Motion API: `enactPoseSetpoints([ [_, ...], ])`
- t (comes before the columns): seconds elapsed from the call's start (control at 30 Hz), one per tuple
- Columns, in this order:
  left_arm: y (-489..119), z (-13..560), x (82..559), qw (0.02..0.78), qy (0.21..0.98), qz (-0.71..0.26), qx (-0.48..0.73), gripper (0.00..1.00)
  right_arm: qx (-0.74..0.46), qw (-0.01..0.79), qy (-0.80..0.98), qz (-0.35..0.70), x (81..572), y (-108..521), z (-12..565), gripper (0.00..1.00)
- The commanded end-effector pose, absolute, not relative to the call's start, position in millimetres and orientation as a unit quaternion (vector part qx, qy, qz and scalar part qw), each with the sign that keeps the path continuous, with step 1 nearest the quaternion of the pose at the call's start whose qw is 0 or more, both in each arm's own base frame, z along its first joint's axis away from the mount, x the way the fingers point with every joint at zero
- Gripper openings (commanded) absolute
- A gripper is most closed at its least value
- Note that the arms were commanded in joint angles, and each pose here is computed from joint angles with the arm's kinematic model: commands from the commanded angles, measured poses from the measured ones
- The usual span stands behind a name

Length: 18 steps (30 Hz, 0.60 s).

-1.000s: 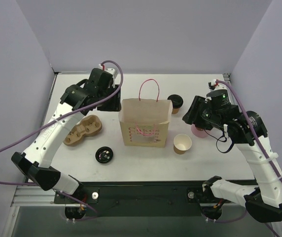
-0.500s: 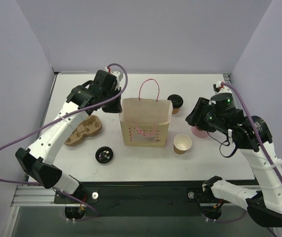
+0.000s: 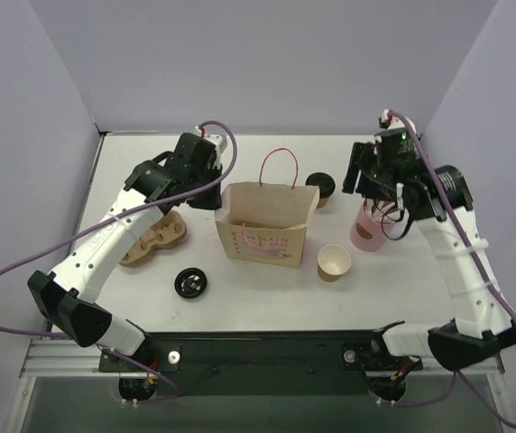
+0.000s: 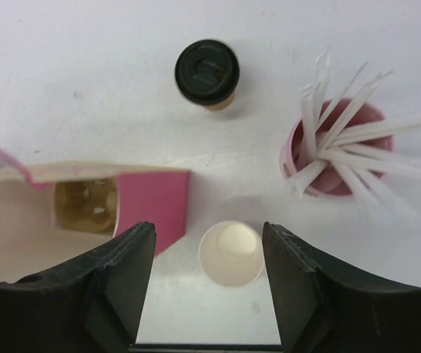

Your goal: Pack the takeout coffee

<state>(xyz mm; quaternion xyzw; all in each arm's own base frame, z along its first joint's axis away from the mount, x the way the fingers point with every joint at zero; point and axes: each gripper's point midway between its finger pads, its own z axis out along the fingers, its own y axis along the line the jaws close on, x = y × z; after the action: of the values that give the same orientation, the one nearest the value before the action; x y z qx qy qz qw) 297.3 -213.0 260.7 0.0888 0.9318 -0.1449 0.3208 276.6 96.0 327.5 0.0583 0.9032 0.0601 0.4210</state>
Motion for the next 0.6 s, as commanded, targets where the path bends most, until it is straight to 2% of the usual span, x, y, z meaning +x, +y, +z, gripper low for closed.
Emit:
enactPoseSetpoints([
  [0.0,-197.1,285.0,305.4,0.366,0.920,-0.114,0.081,0.16,0.044,0.414,0.909,0.023,325.6,76.9,323.2,0.61],
  [0.03,-195.5,285.9,305.3,0.366,0.921,-0.111,0.081,0.18,0.048,0.411,0.910,0.019,343.4,74.6,319.2,0.63],
  [0.13,-194.2,292.7,301.3,0.367,0.919,-0.115,0.084,0.36,0.028,0.386,0.922,0.017,373.1,81.4,299.6,0.69],
  [0.17,-195.0,299.9,300.7,0.373,0.916,-0.121,0.081,0.44,0.026,0.388,0.921,0.020,381.2,83.5,301.2,0.69],
  [0.27,-197.8,310.7,294.1,0.379,0.911,-0.141,0.085,0.49,0.020,0.365,0.931,0.011,404.0,85.6,279.8,0.72],
  [0.3,-197.2,311.7,292.9,0.381,0.910,-0.142,0.083,0.54,0.019,0.357,0.934,0.008,409.3,85.9,272.5,0.73],
  [0.33,-196.1,312.6,290.0,0.380,0.910,-0.144,0.081,0.57,0.020,0.341,0.940,-0.003,417.7,85.2,256.1,0.78],
  [0.4,-193.3,311.7,287.1,0.379,0.911,-0.143,0.082,0.61,0.021,0.331,0.943,-0.005,426.4,86.0,245.8,0.80],
  [0.57,-182.1,316.8,276.5,0.378,0.914,-0.131,0.074,0.62,0.001,0.288,0.957,0.028,448.9,107.8,207.0,0.81],
])
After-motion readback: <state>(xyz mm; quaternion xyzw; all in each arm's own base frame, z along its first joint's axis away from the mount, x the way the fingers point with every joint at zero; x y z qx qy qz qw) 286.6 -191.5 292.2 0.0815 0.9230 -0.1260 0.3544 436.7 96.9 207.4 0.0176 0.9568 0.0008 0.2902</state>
